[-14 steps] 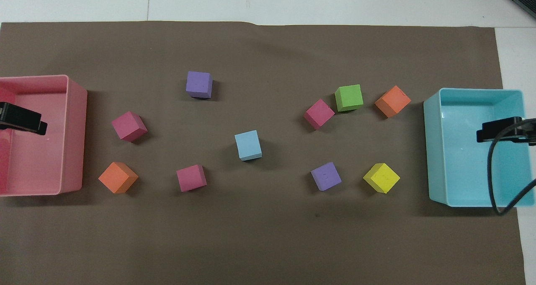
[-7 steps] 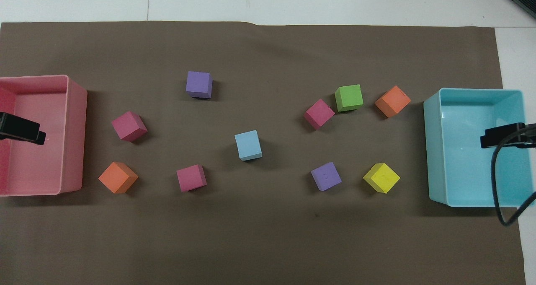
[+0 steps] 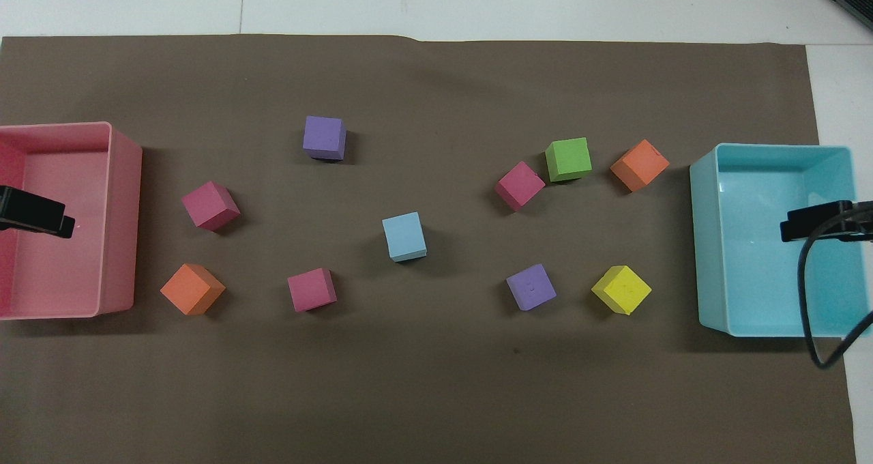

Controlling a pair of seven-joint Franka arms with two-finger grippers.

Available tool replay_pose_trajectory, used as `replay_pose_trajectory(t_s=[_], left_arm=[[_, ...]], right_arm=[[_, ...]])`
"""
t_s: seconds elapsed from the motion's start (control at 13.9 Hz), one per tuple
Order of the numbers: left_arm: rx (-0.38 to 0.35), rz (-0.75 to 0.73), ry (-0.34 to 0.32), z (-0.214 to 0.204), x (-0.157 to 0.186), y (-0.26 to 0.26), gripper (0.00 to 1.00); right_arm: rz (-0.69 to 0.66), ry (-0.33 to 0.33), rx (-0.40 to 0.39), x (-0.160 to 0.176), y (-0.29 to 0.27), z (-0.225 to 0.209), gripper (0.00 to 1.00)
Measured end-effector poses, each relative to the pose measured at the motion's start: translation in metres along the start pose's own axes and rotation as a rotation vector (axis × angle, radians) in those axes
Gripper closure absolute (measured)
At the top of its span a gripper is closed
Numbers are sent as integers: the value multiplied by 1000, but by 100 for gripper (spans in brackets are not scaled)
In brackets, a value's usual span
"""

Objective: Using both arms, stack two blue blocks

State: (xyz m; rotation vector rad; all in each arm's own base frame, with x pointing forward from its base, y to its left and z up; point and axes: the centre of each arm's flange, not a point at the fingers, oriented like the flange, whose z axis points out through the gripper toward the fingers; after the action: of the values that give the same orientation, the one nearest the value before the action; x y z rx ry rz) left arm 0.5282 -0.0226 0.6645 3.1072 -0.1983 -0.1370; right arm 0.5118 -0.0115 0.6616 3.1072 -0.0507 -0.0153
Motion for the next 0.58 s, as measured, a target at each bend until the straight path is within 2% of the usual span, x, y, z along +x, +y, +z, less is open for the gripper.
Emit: replay_pose_trajectory(t_s=[0.58], left_arm=[[3, 33, 32, -2, 4, 1, 0]], right_arm=[[0, 11, 0, 1, 0, -1, 0]])
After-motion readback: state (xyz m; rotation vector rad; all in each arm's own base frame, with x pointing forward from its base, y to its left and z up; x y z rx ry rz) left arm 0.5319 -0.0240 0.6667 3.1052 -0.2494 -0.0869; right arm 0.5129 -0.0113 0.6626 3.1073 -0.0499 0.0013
